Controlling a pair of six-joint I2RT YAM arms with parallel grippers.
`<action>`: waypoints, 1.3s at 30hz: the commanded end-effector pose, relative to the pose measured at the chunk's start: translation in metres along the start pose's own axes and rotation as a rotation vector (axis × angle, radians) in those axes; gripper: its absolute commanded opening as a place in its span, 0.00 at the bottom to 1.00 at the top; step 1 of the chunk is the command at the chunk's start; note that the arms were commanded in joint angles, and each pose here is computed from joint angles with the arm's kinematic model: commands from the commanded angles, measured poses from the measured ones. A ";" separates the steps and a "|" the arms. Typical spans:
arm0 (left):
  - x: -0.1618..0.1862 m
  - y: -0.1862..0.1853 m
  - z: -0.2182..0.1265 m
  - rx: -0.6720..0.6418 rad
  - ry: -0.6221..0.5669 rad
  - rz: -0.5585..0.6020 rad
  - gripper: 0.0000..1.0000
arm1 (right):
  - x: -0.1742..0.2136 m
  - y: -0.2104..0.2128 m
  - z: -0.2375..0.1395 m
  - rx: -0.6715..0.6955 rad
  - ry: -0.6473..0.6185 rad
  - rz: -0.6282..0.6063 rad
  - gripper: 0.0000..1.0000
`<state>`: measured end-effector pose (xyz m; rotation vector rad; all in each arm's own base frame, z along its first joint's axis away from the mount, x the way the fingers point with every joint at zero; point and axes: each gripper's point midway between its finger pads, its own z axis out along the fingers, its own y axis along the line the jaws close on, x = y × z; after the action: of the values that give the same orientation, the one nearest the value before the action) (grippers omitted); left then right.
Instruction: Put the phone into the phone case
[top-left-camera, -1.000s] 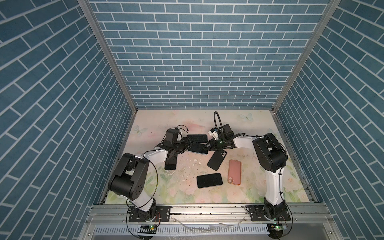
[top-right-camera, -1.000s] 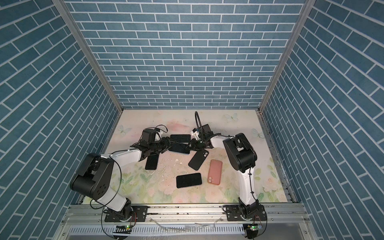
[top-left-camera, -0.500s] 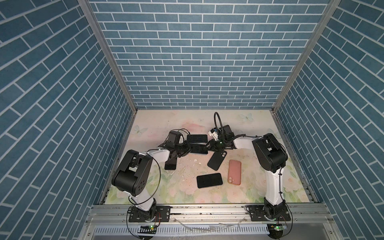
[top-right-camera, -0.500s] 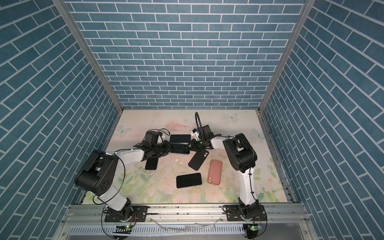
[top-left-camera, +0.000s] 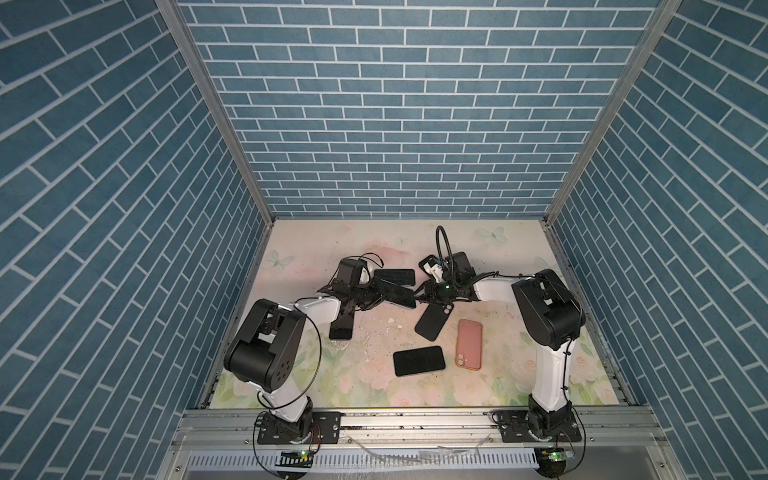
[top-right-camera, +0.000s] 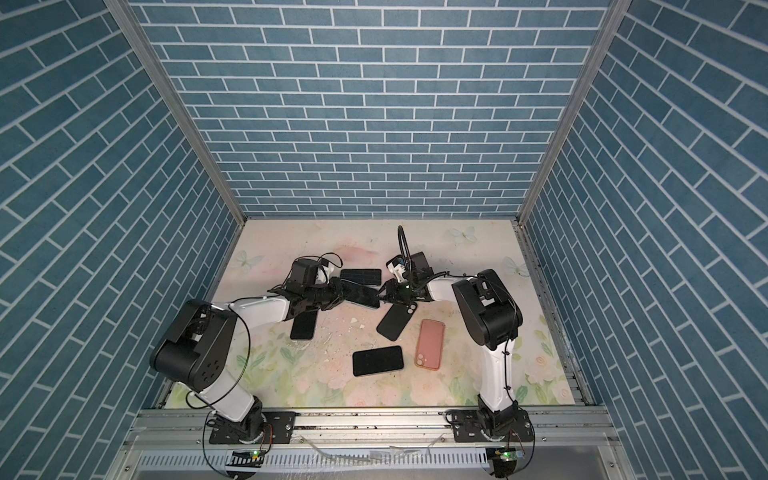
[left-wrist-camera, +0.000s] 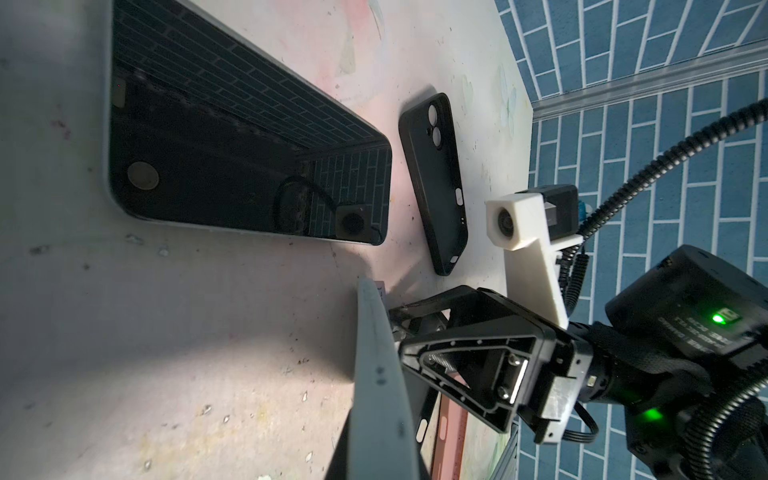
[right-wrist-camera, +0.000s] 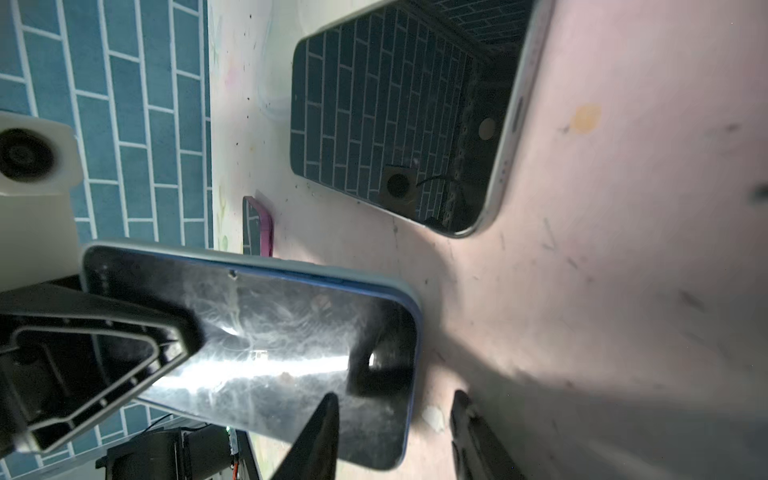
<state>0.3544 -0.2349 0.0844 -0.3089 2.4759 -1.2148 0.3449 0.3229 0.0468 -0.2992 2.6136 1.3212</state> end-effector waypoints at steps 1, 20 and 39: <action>-0.007 -0.016 -0.005 0.028 -0.004 0.063 0.00 | -0.031 0.017 -0.035 0.011 -0.110 -0.050 0.47; -0.044 -0.204 -0.093 0.539 0.072 0.470 0.00 | -0.069 0.099 -0.213 -0.207 -0.404 -0.239 0.47; -0.049 -0.263 -0.105 0.832 0.154 0.425 0.00 | -0.062 0.176 -0.245 -0.724 -0.358 -0.317 0.69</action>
<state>0.3738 -0.2998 0.3337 0.4057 1.8873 -1.9408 0.3543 0.2272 0.3103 -0.3712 1.7420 1.9122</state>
